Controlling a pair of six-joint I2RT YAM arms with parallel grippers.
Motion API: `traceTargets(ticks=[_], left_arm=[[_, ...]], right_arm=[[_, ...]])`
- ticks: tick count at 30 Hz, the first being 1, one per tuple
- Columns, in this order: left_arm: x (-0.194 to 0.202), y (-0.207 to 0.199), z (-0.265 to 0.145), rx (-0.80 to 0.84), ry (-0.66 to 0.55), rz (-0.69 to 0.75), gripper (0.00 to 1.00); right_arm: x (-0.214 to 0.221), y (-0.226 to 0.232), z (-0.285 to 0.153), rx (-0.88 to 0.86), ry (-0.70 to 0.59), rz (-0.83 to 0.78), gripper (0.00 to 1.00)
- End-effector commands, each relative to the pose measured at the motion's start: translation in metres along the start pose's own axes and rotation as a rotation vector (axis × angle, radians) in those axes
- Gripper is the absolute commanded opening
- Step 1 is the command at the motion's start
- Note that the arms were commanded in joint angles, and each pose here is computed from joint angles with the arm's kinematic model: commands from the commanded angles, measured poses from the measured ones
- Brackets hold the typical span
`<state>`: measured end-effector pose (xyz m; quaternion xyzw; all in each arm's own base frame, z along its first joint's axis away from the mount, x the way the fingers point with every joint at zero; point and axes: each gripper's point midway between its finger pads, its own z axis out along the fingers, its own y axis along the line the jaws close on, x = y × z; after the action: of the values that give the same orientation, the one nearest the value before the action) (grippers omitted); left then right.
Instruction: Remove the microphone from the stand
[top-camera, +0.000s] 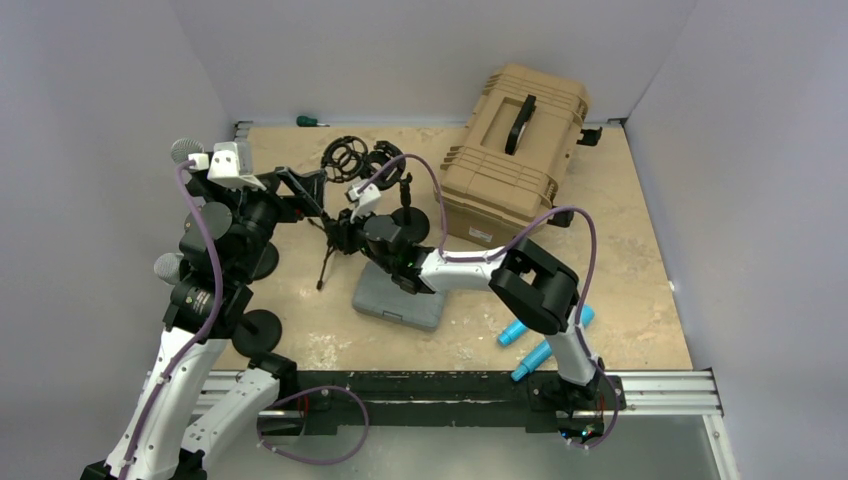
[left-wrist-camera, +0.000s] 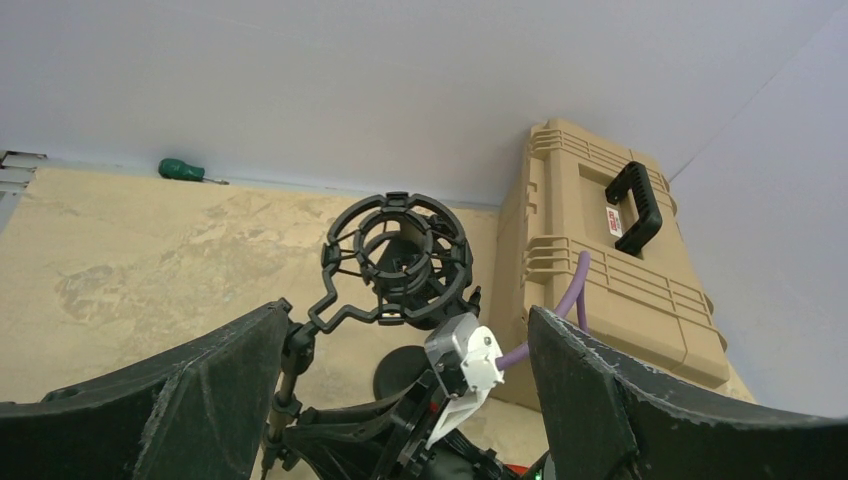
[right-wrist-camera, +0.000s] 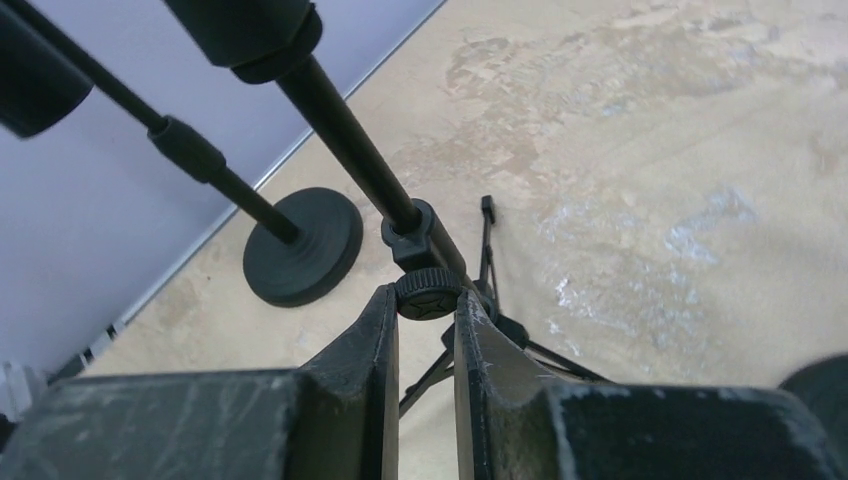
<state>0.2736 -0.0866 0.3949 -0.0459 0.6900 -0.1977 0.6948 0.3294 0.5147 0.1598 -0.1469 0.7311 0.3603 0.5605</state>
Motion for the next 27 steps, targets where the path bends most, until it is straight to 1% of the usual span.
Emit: traceTargets(ticks=[1,4,8,13,16,18,20,24,25,27], left_arm=[[-0.017,-0.002,-0.002,0.001,-0.046,-0.007,0.88],[-0.017,-0.001,-0.002,-0.005,-0.046,-0.005,0.88],[-0.016,0.0,-0.001,-0.009,-0.043,-0.005,0.88],[-0.016,0.001,-0.001,-0.014,-0.044,-0.009,0.88],[-0.017,0.004,-0.001,-0.026,-0.047,-0.004,0.87],[-0.018,0.007,-0.002,-0.042,-0.053,-0.001,0.87],[-0.02,0.011,-0.004,-0.059,-0.06,0.001,0.87],[-0.024,0.018,-0.01,-0.098,-0.085,0.003,0.87],[-0.025,0.019,-0.011,-0.104,-0.089,0.003,0.87],[-0.027,0.022,-0.013,-0.117,-0.099,0.004,0.87]], right_arm=[[-0.006,0.031,0.007,-0.184,-0.01,-0.207,0.0],[-0.002,0.018,0.011,-0.139,0.006,-0.284,0.0],[0.002,-0.01,0.013,-0.012,0.028,-0.422,0.0],[-0.003,-0.034,0.008,0.151,0.036,-0.665,0.0],[-0.004,-0.044,0.001,0.266,0.033,-0.871,0.0],[-0.007,-0.048,-0.003,0.322,0.023,-0.961,0.0],[-0.011,-0.049,-0.005,0.34,0.013,-1.003,0.0],[-0.02,-0.038,-0.006,0.315,-0.016,-1.006,0.0],[-0.02,-0.036,-0.006,0.304,-0.018,-1.0,0.01],[-0.021,-0.029,-0.004,0.275,-0.022,-0.969,0.06]])
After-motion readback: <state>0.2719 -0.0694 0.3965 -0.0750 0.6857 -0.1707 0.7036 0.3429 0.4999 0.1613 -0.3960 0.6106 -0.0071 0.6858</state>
